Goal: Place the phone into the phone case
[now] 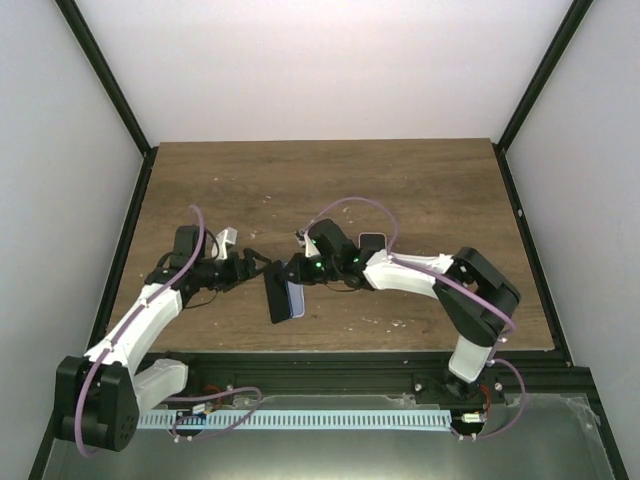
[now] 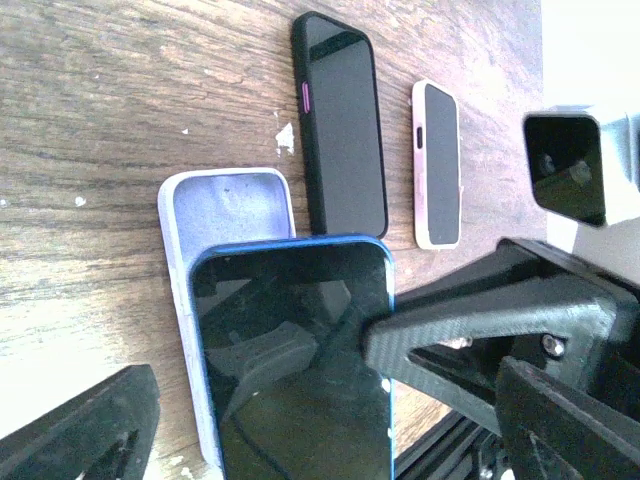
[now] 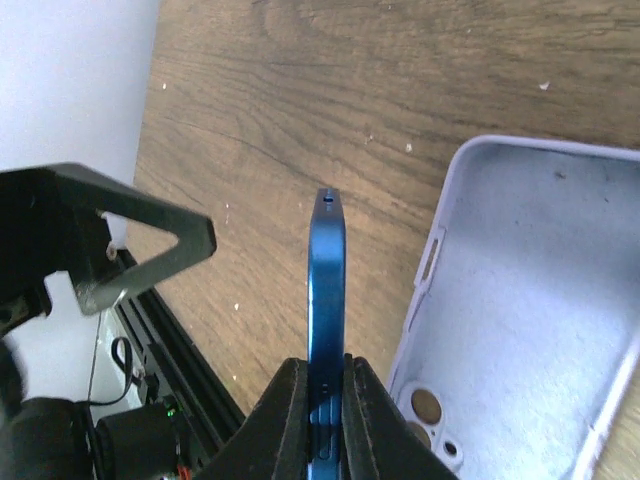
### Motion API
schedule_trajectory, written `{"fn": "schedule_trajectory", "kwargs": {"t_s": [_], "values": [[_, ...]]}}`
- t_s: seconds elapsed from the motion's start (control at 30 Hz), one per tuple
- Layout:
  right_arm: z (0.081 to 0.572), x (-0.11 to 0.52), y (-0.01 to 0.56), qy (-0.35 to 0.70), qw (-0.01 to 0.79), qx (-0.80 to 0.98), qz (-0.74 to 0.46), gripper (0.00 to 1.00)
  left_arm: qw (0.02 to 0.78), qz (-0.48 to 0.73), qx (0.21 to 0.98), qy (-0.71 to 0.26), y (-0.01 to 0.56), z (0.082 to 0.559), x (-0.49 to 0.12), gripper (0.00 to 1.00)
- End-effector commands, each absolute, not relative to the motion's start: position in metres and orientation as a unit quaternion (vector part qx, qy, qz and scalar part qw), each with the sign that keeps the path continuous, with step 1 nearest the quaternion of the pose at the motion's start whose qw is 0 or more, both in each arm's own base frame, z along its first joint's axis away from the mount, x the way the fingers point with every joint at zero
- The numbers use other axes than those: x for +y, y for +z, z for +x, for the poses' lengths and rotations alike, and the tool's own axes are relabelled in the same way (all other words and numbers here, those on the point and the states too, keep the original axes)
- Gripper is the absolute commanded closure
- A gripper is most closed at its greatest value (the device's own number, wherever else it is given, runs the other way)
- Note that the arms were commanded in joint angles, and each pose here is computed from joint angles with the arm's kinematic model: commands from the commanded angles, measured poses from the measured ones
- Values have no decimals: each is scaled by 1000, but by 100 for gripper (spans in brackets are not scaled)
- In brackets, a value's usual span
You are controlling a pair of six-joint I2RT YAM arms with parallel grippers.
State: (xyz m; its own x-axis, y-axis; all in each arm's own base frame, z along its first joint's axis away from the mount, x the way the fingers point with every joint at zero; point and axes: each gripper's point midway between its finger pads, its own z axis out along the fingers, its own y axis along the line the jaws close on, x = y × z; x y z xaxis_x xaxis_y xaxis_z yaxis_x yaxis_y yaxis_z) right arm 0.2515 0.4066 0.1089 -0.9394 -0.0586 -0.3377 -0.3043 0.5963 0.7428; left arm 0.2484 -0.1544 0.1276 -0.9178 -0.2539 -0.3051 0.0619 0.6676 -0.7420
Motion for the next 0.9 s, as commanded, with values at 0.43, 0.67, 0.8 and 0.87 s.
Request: {"fn": "schedule_trajectory", "kwargs": {"t_s": [0.43,0.67,0.8,0.87], "values": [[266,376,134,458,149,871,-101,99,176,-80,893,-407,88,262,-158,30],[276,376,106,449,127,881,-79,99,145,-85,889,-425,70,257,-164,34],[281,375,92,449,119,883,-72,99,136,-85,889,-429,61,253,-165,34],[283,377,89,452,116,882,-71,99,133,-83,886,-436,58,252,-167,34]]}}
